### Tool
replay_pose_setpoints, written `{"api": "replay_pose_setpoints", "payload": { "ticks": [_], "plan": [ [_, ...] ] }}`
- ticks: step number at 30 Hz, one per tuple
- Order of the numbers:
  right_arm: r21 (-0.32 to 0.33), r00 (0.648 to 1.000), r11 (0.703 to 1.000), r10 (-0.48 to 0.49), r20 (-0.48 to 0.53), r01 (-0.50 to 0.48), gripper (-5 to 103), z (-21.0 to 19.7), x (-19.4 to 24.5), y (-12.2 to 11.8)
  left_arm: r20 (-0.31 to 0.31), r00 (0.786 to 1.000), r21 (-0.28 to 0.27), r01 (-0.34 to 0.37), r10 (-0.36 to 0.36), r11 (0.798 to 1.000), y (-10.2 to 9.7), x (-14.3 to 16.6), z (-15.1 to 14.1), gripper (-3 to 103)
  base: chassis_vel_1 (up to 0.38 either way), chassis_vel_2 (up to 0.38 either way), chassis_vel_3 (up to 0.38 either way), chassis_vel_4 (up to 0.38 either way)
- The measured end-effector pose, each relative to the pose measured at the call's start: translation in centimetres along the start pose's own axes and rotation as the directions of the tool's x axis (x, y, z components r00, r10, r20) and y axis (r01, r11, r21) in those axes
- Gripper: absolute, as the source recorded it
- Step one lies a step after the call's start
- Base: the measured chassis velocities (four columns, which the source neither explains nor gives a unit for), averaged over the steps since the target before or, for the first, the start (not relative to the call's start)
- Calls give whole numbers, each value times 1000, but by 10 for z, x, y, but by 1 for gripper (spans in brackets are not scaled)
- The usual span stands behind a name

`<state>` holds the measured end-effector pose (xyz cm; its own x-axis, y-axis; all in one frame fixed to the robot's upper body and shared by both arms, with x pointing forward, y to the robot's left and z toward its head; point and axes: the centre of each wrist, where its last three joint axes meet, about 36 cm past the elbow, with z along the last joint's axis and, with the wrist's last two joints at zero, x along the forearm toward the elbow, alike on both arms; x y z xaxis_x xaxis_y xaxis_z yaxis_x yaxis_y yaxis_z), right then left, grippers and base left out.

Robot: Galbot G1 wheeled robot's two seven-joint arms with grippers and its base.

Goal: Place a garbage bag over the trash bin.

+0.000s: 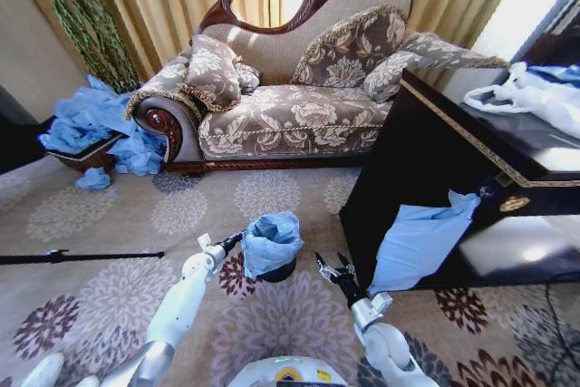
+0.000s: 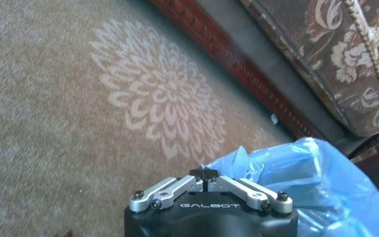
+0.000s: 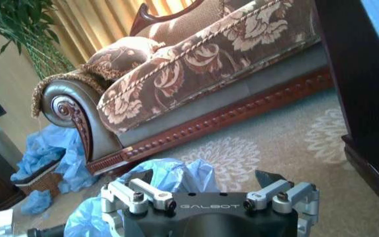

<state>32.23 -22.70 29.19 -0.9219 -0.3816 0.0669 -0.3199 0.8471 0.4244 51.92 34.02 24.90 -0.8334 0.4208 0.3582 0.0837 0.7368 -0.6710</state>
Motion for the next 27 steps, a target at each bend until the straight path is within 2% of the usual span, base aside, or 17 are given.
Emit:
{"api": "replay_pose_setpoints", "payload": {
  "ticks": [13, 14, 15, 16, 18, 19, 21, 22, 24, 27],
  "plan": [
    [-6, 1000, 1000, -5, 8, 5, 100, 0, -1, 4, -9, 1000, -15, 27, -27, 1000, 9, 0, 8, 0, 0, 0, 0, 0],
    [-8, 1000, 1000, -4, 9, 4, 100, 1, -1, 5, -6, 1000, -24, 23, -23, 999, 8, 1, 8, -3, 0, 0, 0, 0],
    [-12, 1000, 1000, -3, 11, 3, 100, 1, -1, 5, -1, 1000, -34, 14, -14, 999, 7, 4, 7, 2, 0, 0, 0, 0],
    [-12, 1000, 1000, -3, 11, 3, 100, 1, -1, 5, -1, 1000, -34, 14, -14, 999, 7, 4, 7, 2, 0, 0, 0, 0],
    [-31, 1000, 1000, 1, 18, -1, 100, 1, 0, 8, 23, 1000, -54, -4, 5, 999, 9, 11, 6, 13, 0, 0, 0, 0],
    [-31, 1000, 1000, 1, 18, -1, 100, 1, 0, 8, 23, 1000, -54, -4, 5, 999, 9, 11, 6, 13, 0, 0, 0, 0],
    [-75, 1000, 997, 6, 26, -4, 100, 2, 2, 14, 45, 999, -73, -15, 18, 997, 11, 18, 6, 23, 0, 0, 0, 0],
    [-75, 1000, 997, 6, 26, -4, 100, 2, 2, 14, 45, 999, -73, -15, 18, 997, 11, 18, 6, 23, 0, 0, 0, 0],
    [-107, 1000, 994, 10, 26, -7, 100, 6, 5, 20, 69, 997, -99, -38, 45, 994, 11, 28, 3, 34, 0, 0, 0, 0],
    [-141, 1000, 990, 8, 23, -5, 100, 11, 7, 25, 88, 994, -121, -58, 69, 991, 11, 36, 1, 40, 0, 0, 0, 0]
  ]
}}
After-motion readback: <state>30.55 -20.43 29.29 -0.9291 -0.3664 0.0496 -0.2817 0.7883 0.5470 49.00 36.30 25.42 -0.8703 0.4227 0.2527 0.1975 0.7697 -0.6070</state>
